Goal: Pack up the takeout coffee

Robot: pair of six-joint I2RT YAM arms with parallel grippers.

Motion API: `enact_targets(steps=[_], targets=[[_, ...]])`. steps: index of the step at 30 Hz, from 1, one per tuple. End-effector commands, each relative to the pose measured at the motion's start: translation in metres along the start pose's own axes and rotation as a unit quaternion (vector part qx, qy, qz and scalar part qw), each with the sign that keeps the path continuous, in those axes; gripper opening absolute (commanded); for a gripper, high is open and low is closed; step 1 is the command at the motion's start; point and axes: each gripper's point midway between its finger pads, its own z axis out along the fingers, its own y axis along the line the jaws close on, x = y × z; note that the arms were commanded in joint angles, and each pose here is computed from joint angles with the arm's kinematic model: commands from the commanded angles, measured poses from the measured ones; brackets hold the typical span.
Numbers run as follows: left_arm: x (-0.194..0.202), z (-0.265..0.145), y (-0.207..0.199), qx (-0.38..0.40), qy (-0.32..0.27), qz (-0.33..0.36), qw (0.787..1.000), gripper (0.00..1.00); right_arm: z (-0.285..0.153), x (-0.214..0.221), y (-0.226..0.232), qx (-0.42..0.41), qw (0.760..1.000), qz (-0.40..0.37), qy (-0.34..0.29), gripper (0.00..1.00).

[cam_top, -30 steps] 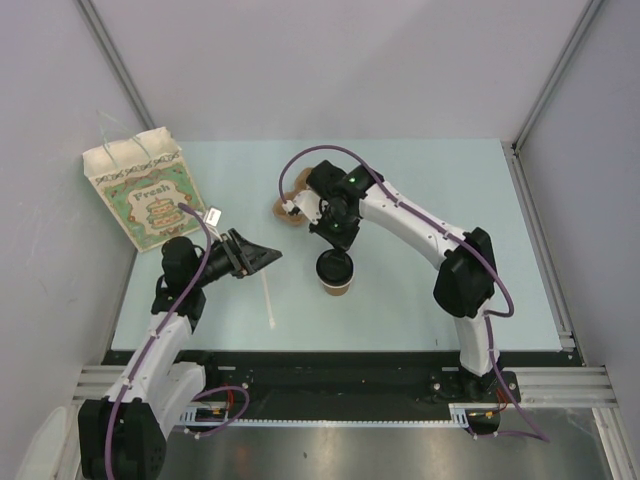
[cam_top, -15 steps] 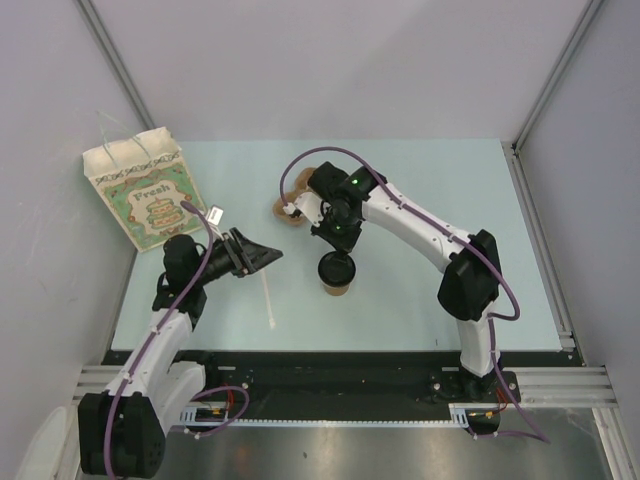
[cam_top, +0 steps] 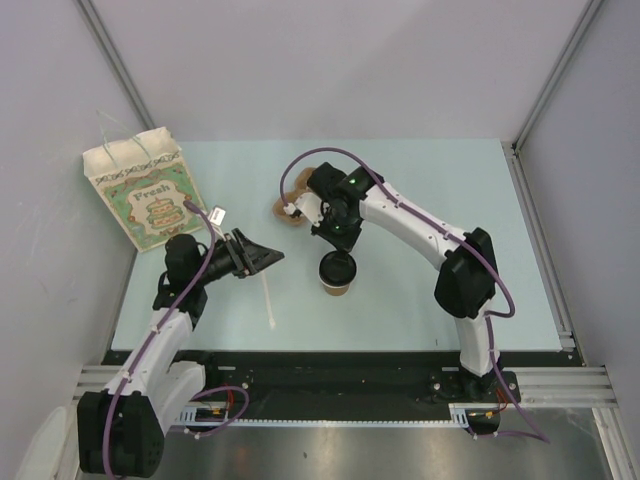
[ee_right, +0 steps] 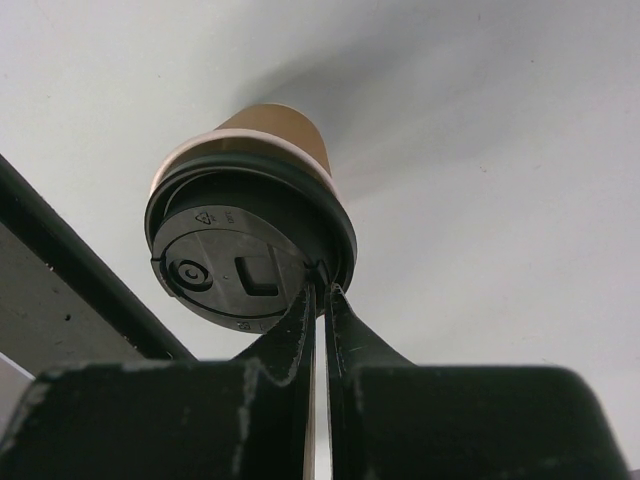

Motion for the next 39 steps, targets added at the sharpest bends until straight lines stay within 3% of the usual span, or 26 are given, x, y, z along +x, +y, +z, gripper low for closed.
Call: enact_targets(steps=[1,14,20,23,33,39], targets=[[-0.013,0.002,-0.013,0.013,-0.01,0.033,0.999,0.7,-0.004,-0.008,-0.006,0.009,1.0,-0.002,-0.007,0.0],[-0.009,0.002,-0.01,0.011,-0.005,0.031,0.999,0.7,0.004,-0.013,-0.003,-0.001,1.0,-0.004,-0.004,0.0],[-0.007,0.004,-0.01,0.012,-0.001,0.031,0.999,0.7,0.006,-0.009,-0.002,-0.006,1.0,-0.005,0.005,0.06],[-0.006,0.004,-0.01,0.014,0.001,0.032,0.999,0.7,0.003,-0.012,-0.002,-0.011,1.0,-0.001,-0.004,0.0],[-0.005,0.005,-0.008,0.01,0.003,0.032,0.999,0.7,-0.03,-0.021,0.0,-0.031,0.998,0.01,-0.057,0.0],[-0.007,0.008,-0.01,0.012,0.003,0.033,0.999,0.7,-0.027,-0.011,0.01,-0.029,0.999,-0.004,-0.039,0.0]])
